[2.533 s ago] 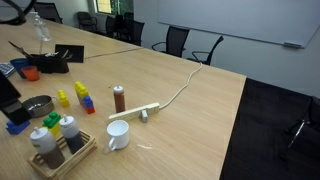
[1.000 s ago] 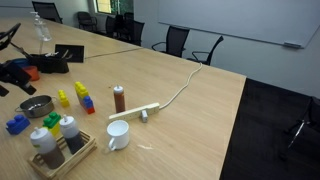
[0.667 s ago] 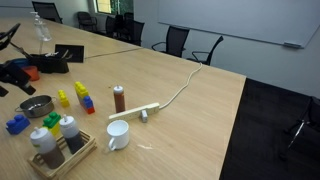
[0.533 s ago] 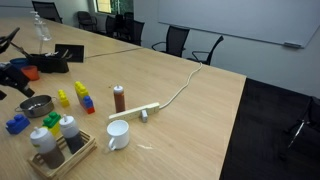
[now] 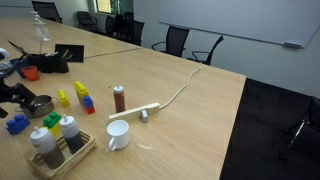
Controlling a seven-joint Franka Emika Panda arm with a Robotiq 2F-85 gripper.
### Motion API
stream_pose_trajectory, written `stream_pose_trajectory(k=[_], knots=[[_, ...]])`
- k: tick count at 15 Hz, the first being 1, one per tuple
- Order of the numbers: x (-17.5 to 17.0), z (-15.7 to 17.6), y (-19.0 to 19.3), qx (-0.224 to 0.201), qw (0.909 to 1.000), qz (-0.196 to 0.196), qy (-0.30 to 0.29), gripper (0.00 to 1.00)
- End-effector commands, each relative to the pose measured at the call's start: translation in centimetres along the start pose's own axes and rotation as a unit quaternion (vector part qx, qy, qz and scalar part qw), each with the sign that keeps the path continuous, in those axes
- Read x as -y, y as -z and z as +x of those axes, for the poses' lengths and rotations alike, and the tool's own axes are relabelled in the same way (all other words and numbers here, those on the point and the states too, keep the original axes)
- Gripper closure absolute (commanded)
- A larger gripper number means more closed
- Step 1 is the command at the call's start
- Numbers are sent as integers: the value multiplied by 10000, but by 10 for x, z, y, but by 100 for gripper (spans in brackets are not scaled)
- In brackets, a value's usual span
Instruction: Move the green legos from the top of the yellow legos to the table
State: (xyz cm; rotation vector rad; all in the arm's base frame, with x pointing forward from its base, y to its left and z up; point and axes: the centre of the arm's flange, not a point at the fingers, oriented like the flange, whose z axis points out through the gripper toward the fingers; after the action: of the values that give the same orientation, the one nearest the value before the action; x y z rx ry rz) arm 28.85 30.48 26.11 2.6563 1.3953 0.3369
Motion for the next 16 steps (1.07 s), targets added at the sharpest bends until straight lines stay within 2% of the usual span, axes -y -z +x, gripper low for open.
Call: stream_pose_trajectory(k=[1, 5, 9, 16], knots=[[-7, 33, -37, 111, 9997, 189, 99, 0], [-18, 51, -64, 135, 9992, 368, 68, 0], [-32, 60, -89, 179, 9993, 320, -56, 0], [-27, 74, -115, 282, 9988, 344, -198, 0]])
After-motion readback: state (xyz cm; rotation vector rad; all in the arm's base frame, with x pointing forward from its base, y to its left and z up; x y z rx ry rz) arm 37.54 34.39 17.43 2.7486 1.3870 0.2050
